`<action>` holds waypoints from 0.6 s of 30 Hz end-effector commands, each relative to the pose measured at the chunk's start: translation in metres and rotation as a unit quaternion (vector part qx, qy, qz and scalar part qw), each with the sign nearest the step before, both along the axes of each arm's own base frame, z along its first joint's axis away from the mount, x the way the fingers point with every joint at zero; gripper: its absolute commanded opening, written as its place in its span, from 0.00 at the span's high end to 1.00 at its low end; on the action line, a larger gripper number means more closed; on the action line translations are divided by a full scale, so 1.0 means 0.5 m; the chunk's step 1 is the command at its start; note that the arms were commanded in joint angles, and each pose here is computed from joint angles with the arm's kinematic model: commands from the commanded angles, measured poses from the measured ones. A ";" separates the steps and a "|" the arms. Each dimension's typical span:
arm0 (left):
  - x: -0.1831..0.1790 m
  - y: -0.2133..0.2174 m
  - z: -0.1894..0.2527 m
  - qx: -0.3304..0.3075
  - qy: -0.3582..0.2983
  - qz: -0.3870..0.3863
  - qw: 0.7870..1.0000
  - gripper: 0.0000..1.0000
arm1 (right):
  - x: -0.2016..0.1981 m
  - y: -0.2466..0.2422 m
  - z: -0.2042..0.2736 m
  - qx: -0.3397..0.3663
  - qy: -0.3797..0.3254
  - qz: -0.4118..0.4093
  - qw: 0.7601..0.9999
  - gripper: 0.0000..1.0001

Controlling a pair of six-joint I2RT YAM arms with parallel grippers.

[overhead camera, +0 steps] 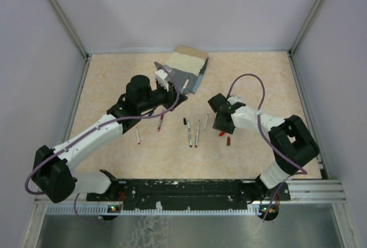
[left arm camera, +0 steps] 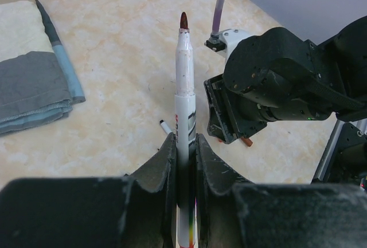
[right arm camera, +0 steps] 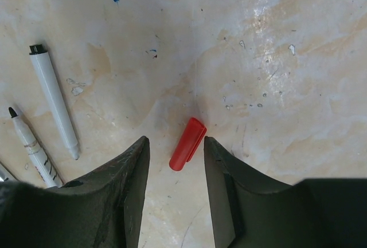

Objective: Insert the pens into the pen caps
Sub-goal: Pick up the pen cap from the center of the board.

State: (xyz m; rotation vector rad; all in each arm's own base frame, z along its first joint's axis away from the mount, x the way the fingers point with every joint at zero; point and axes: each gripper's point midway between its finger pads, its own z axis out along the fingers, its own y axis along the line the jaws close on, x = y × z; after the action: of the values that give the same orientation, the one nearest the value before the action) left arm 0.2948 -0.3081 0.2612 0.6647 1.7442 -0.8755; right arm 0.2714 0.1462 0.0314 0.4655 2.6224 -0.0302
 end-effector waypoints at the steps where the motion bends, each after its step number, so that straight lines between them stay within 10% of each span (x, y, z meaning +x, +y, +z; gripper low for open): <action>1: -0.005 -0.001 0.007 -0.002 -0.011 -0.013 1.000 1.00 | 0.027 0.002 0.009 0.001 -0.016 -0.022 1.000 0.58; 18: -0.004 0.002 0.005 0.001 -0.011 -0.010 1.000 1.00 | 0.014 -0.014 -0.033 -0.023 0.007 -0.010 1.000 0.76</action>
State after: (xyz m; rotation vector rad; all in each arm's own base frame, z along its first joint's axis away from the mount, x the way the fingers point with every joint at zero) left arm 0.2930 -0.3087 0.2601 0.6755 1.7458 -0.8818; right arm 0.2698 0.1425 0.0185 0.4712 2.6461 -0.0800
